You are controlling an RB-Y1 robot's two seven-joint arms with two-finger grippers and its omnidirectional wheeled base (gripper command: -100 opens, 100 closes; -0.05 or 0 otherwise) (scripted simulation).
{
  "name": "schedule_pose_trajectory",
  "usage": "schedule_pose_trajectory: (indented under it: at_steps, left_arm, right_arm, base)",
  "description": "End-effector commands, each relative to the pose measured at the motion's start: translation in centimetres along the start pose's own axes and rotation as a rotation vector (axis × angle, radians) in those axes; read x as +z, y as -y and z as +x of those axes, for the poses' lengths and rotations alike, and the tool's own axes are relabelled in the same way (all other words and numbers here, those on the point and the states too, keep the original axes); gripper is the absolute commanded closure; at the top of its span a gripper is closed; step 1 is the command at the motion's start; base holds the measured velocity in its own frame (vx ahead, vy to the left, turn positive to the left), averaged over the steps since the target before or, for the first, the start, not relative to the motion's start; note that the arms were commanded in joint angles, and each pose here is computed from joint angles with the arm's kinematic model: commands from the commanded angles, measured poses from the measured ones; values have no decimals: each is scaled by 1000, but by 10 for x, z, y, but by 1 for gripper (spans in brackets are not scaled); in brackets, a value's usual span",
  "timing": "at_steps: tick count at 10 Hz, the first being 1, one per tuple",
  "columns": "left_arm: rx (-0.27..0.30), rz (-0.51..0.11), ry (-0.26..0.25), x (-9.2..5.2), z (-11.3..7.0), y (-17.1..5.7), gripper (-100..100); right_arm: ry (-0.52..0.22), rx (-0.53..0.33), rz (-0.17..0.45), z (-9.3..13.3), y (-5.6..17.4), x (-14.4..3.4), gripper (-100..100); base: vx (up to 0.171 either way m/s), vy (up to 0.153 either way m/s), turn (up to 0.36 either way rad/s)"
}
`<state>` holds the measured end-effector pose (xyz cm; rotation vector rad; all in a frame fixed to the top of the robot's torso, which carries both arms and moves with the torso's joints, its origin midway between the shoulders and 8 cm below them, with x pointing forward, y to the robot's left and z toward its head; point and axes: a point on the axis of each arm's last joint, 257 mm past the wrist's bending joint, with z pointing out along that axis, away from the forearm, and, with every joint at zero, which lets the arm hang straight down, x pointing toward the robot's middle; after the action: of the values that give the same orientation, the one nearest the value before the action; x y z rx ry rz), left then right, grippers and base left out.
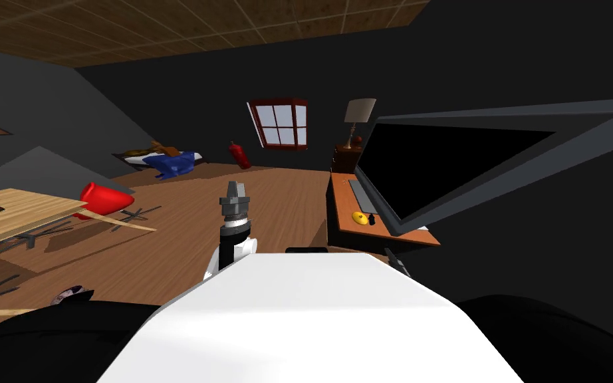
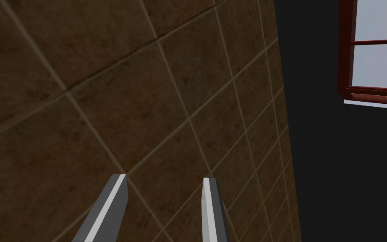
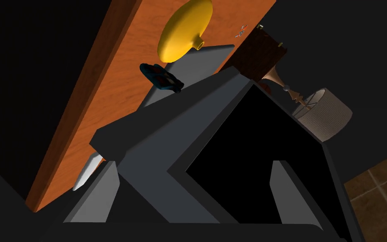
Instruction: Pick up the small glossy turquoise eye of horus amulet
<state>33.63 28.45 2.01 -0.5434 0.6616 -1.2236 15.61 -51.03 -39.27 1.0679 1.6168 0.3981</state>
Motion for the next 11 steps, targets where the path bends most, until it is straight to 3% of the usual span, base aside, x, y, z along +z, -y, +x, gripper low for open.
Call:
schedule_pose_trajectory:
  at_steps: [1, 6, 9, 11]
  left_arm:
    - [0, 0, 0, 0, 0, 0, 0]
    - [0, 0, 0, 0, 0, 0, 0]
    - [0, 0, 0, 0, 0, 0, 0]
    - [0, 0, 0, 0, 0, 0, 0]
  right_arm:
    - [-22, -28, 52, -2, 25, -13, -100]
    - [-50, -53, 158, -1, 72, -38, -100]
    - [-98, -102, 271, -6, 119, -72, -100]
    - [-122, -125, 320, -10, 139, -87, -100]
  base:
    - [24, 17, 229]
    - [24, 6, 119]
    - [41, -2, 228]
    - [48, -8, 209]
